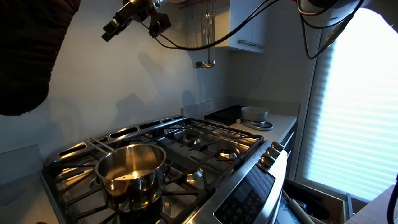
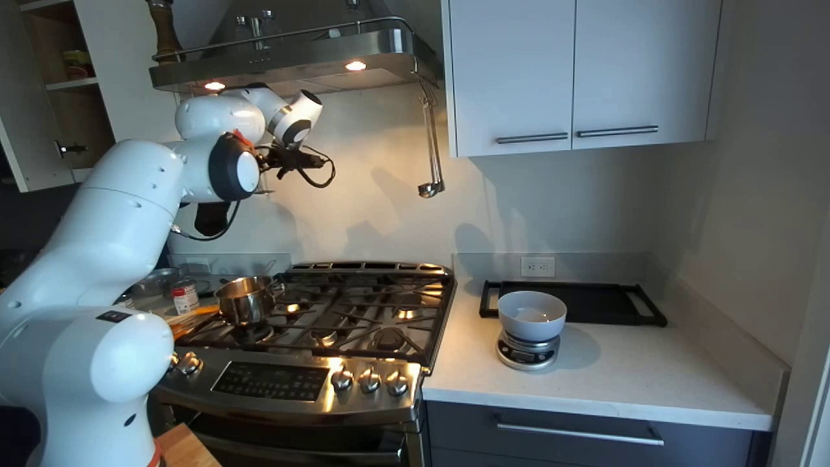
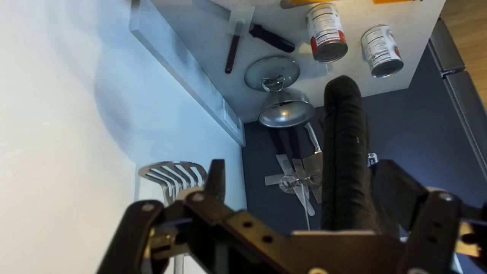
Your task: Hang the masher on the hook above the stove.
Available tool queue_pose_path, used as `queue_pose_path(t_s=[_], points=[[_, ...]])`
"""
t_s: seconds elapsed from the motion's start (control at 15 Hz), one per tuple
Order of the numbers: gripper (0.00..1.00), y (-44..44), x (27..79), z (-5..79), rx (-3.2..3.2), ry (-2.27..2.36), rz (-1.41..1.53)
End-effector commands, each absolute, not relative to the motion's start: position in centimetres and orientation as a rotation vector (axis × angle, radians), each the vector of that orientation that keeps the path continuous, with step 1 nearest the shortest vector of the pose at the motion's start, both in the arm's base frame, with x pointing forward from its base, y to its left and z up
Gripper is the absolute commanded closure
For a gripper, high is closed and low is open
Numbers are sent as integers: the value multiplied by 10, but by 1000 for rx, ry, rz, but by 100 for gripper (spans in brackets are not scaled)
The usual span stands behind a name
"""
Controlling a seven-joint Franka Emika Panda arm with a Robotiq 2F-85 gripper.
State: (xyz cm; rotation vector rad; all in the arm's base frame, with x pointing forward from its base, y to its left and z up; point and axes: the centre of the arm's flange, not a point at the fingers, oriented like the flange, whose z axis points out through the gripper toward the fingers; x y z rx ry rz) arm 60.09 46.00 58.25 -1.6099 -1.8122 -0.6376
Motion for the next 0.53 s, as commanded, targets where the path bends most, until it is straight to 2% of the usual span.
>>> queue_pose_path(t_s=[0.0,0.27,0.47], points=[[0,423,547,549,-1753,-1743,-556],[0,413,561,500,-1830,-1733,-618],[0,400,551,477,-1868,-1754,-660]])
